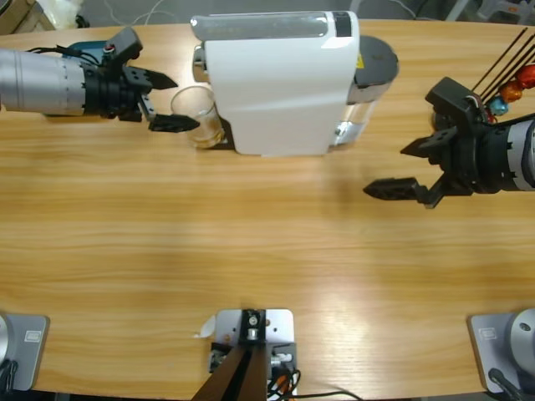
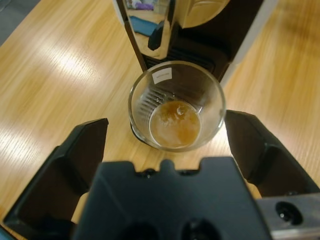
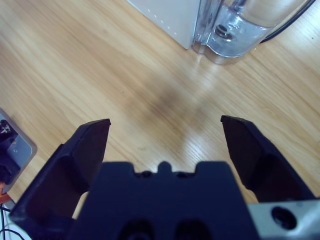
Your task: Pour coffee
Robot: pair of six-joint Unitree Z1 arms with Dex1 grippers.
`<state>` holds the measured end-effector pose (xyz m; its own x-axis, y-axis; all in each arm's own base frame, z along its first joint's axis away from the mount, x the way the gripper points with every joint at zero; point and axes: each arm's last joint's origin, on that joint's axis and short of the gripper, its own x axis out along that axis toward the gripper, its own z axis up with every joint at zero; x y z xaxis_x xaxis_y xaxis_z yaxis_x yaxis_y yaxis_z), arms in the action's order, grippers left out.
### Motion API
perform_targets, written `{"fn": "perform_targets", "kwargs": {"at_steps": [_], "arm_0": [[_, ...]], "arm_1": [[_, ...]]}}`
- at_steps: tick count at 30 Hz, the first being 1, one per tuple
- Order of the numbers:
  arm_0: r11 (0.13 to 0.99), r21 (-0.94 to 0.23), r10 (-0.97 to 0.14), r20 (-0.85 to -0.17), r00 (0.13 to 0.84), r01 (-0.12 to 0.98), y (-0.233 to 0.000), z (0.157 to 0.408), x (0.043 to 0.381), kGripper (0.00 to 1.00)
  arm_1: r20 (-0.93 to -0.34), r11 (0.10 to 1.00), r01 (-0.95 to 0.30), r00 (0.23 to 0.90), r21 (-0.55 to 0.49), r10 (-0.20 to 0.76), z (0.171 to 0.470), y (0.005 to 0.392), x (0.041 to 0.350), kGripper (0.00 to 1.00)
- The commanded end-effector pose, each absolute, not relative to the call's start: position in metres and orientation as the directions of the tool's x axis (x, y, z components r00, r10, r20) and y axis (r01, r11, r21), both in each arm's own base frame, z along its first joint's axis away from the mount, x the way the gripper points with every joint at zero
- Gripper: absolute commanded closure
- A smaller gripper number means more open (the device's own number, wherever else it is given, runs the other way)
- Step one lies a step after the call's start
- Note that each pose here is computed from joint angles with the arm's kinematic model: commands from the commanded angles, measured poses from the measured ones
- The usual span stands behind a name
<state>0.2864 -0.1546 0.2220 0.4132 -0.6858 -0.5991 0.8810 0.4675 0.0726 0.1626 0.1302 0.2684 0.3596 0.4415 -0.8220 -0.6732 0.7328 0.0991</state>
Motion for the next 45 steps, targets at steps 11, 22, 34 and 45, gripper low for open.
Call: {"fn": "perform_targets", "kwargs": {"at_steps": [11, 22, 34, 45], "arm_0": [[0.434, 0.022, -0.698, -0.624, 0.352, 0.9, -0.163, 0.195, 0.306, 0.0], [0.427, 0.021, -0.712, -0.609, 0.35, 0.904, -0.168, 0.195, 0.317, 0.0], [0.422, -0.01, -0.721, -0.609, 0.33, 0.906, -0.172, 0.192, 0.316, 0.186], [0.438, -0.072, -0.735, -0.602, 0.311, 0.896, -0.174, 0.19, 0.318, 0.532]], "arm_1": [[-0.851, 0.711, -0.69, 0.286, 0.136, 0.44, 0.251, 0.139, 0.165, 0.004], [-0.856, 0.7, -0.698, 0.264, 0.148, 0.445, 0.247, 0.143, 0.165, 0.004], [-0.853, 0.694, -0.702, 0.256, 0.16, 0.455, 0.247, 0.144, 0.164, 0.004], [-0.849, 0.693, -0.699, 0.249, 0.175, 0.466, 0.248, 0.145, 0.164, 0.004]]}}
